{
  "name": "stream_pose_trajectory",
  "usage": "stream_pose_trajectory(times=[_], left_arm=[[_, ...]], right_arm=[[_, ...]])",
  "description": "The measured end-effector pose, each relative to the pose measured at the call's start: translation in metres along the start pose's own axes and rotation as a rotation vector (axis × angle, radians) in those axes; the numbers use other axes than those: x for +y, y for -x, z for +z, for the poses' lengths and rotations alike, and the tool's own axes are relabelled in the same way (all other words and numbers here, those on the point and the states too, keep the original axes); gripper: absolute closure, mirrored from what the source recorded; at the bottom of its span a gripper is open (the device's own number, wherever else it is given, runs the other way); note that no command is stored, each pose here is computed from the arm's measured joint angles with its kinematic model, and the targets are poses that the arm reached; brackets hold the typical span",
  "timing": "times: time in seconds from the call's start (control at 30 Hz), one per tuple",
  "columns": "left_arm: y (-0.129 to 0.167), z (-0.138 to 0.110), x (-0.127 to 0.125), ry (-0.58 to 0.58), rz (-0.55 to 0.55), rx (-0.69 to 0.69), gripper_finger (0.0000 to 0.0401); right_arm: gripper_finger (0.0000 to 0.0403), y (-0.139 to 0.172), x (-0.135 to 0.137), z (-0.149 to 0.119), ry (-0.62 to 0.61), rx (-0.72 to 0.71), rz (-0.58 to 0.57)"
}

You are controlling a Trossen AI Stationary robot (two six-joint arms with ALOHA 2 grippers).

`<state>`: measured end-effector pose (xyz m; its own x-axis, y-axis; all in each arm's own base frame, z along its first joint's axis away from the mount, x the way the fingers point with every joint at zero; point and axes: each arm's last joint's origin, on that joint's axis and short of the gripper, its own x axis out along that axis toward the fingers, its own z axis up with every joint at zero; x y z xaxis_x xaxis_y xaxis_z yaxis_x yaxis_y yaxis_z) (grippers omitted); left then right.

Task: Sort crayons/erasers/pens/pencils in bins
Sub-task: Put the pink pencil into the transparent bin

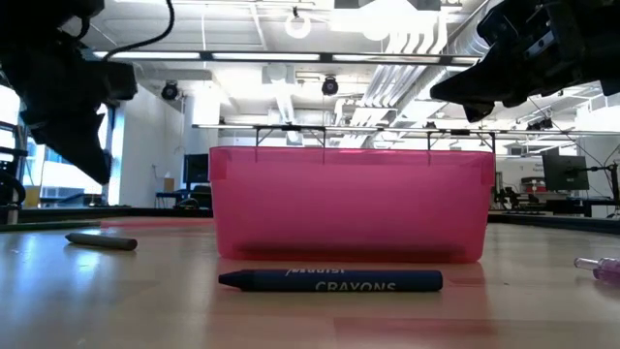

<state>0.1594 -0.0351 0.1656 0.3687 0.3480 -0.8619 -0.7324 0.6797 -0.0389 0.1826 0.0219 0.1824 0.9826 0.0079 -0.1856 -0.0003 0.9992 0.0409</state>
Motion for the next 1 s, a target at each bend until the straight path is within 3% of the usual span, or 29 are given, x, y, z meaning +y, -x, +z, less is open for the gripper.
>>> stream_pose_trajectory(times=[0.27, 0.53, 0.77, 1.0], left_arm=[[-0.021, -0.007, -0.014, -0.025, 0.021, 0.094, 0.0399], [-0.028, -0.005, -0.03, -0.051, -0.134, 0.124, 0.0336], [-0.039, -0.002, -0.032, -0.033, -0.074, 0.074, 0.0275], [-0.053, -0.005, -0.037, -0.065, -0.047, 0.079, 0.027]], right_arm=[[0.0402, 0.0, 0.0, 0.0, 0.0, 0.004, 0.0], [0.0402, 0.0, 0.0, -0.001, 0.001, 0.007, 0.001], [0.0402, 0.0, 0.0, -0.001, 0.001, 0.008, 0.001], [0.0402, 0.0, 0.0, -0.001, 0.001, 0.008, 0.001]])
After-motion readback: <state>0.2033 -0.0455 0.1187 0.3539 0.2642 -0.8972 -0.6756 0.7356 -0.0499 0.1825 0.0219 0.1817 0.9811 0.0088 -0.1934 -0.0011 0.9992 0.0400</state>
